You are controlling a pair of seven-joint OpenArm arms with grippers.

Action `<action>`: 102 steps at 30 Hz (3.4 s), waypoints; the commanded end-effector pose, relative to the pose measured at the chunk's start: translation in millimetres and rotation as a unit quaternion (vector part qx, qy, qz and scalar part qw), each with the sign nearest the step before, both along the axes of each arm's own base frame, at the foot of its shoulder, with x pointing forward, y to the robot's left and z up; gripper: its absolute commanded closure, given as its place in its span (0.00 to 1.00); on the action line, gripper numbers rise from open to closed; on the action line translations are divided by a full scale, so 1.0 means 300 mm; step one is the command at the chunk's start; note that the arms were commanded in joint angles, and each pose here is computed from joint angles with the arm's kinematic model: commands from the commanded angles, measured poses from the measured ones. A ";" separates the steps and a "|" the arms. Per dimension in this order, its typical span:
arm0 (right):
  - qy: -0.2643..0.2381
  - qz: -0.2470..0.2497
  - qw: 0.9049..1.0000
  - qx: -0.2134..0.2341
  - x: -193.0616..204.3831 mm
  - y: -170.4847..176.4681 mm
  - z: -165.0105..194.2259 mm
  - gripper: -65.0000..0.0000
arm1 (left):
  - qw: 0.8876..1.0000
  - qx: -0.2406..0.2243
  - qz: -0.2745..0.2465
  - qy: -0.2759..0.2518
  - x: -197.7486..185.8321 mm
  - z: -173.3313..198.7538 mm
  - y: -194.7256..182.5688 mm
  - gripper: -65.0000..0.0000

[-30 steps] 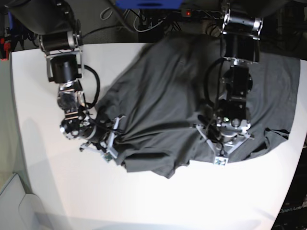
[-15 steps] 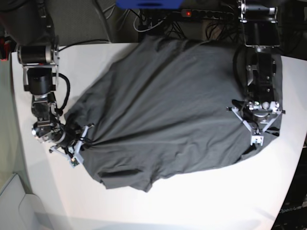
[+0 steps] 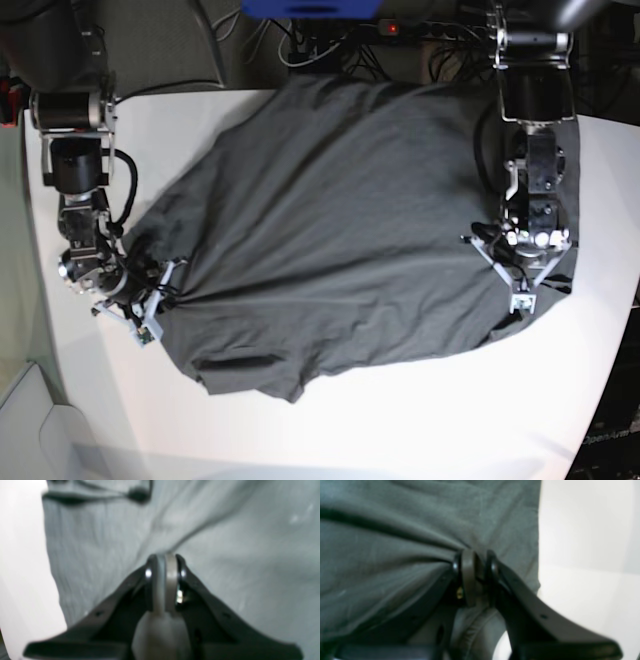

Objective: Layout the t-shirt on the table in an organized manner, then fold the t-shirt properly
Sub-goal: 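Move both grippers inward and regrasp the shirt fabric, then drag the shirt edge with the left gripper away from the right gripper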

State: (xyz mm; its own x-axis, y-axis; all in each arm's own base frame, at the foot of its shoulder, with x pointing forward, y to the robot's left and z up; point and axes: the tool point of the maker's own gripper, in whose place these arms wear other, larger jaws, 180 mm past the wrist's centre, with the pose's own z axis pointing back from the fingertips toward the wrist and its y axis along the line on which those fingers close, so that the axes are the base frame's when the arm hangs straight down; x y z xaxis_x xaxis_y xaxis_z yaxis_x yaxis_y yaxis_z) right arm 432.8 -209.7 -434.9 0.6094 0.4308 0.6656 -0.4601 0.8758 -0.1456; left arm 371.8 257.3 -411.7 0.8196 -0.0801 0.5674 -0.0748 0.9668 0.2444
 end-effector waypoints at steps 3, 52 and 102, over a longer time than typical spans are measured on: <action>0.057 -0.009 0.996 -0.064 -0.068 -0.108 -0.057 0.90 | 1.000 0.006 0.002 -0.014 0.039 0.028 0.021 0.90; 0.059 0.169 0.984 0.027 -0.322 0.638 -0.069 0.90 | 0.996 -0.031 -0.081 0.032 -0.011 0.000 -0.199 0.90; 0.136 0.125 0.982 -0.023 -0.557 0.316 -0.255 0.90 | 0.971 -0.075 0.075 -0.213 0.405 0.403 0.234 0.90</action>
